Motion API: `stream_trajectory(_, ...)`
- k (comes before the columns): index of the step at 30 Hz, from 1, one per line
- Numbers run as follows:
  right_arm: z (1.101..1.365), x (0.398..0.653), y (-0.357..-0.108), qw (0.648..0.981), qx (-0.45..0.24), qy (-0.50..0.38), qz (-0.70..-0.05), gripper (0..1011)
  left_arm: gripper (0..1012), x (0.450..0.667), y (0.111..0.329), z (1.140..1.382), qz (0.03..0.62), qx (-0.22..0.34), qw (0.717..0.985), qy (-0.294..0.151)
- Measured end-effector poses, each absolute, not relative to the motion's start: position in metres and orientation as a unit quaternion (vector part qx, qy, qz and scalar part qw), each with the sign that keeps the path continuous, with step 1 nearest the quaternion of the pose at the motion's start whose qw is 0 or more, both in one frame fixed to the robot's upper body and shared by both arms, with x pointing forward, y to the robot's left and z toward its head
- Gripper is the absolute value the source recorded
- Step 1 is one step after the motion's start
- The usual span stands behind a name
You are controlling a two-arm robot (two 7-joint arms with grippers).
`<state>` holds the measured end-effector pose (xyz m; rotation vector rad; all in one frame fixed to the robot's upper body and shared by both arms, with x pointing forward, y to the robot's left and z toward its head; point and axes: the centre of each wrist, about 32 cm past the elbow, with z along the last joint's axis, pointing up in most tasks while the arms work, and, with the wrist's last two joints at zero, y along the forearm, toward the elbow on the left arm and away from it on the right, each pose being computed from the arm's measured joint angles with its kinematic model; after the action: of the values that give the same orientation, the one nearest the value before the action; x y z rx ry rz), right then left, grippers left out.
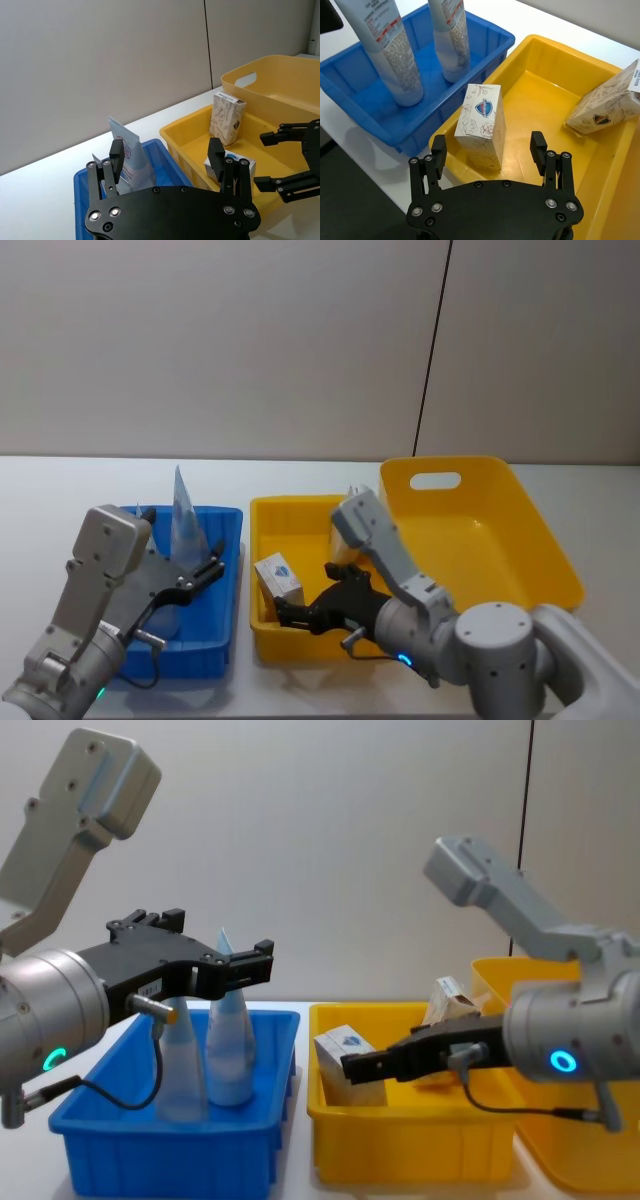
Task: Bimanual collaborative sorting of washing and personal care products
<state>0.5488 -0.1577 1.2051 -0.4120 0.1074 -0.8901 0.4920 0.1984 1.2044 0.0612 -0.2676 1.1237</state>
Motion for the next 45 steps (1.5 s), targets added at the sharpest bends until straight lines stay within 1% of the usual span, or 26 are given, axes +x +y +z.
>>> stream_trajectory(11,1.198,0.548,-0.138,0.870,-0.213,0.040,-0.443,1002,1001,0.492,0.198,1.204,0.531,0.029,0.837,-0.126)
stream_trajectory(21,1.191,0.551,-0.129,0.864,-0.217,0.037,-0.453,1002,1001,0.492,0.198,1.204,0.531,0.029,0.837,-0.126)
stream_trajectory(30,1.188,0.554,-0.127,0.858,-0.214,0.036,-0.465,1002,1001,0.492,0.198,1.204,0.531,0.029,0.837,-0.126)
stream_trajectory(45,1.183,0.563,-0.128,0.858,-0.197,0.045,-0.473,1002,1001,0.492,0.198,1.204,0.531,0.029,0.837,-0.126)
